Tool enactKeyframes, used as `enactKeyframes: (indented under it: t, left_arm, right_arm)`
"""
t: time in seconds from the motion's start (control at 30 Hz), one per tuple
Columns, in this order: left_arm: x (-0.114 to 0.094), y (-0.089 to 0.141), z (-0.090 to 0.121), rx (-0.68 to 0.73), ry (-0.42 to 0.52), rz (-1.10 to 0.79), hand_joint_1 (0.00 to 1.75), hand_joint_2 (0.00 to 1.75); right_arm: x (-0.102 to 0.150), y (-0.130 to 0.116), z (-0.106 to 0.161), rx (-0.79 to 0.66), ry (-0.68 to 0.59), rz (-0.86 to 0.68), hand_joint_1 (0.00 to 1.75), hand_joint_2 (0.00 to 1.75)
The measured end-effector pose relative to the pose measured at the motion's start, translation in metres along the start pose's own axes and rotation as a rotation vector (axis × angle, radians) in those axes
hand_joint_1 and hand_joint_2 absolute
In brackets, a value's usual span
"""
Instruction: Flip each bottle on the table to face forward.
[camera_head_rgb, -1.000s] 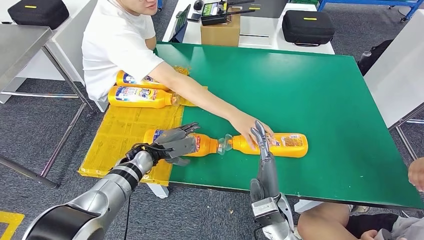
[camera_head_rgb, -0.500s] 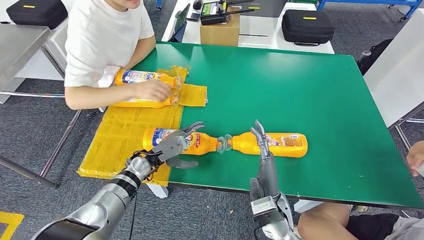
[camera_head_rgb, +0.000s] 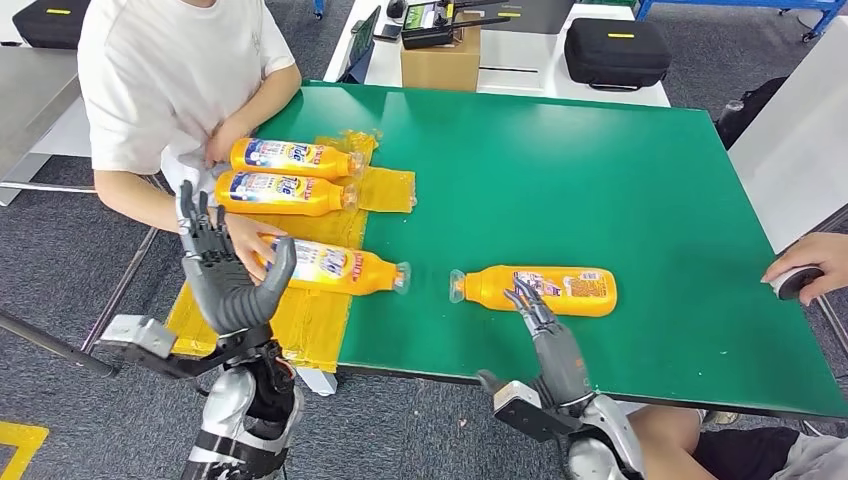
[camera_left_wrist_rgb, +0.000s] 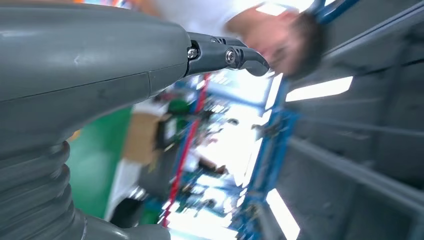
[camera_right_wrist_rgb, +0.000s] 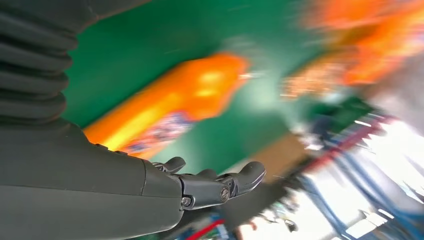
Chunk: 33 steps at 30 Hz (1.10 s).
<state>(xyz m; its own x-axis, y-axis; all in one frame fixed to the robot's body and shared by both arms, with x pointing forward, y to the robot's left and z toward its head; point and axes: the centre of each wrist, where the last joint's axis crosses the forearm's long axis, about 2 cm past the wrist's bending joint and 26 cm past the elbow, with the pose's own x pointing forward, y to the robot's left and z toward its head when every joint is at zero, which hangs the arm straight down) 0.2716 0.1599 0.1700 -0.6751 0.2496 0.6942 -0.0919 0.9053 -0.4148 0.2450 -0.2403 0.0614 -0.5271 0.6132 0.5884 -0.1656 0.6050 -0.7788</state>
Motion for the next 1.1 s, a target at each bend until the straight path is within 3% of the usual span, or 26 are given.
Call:
enactKeyframes:
  t: [0.17, 0.37, 0.8, 1.1]
  left_arm:
    - [0.035, -0.004, -0.004, 0.011, -0.143, -0.041, 0.0, 1.75]
    - [0.055, -0.019, -0.008, 0.003, -0.237, -0.071, 0.0, 1.75]
    - [0.057, -0.036, -0.004, -0.061, -0.248, -0.038, 0.0, 1.75]
    - [0.046, -0.038, -0.002, -0.084, -0.21, -0.04, 0.0, 1.75]
  right_arm:
    - [-0.043, -0.024, 0.013, 0.054, 0.136, 0.153, 0.0, 1.75]
    - [-0.069, -0.038, 0.005, 0.078, 0.182, 0.256, 0.0, 1.75]
    - [-0.093, -0.061, -0.039, 0.075, 0.223, 0.342, 0.0, 1.75]
    - [-0.107, -0.071, -0.06, 0.164, 0.347, 0.404, 0.0, 1.75]
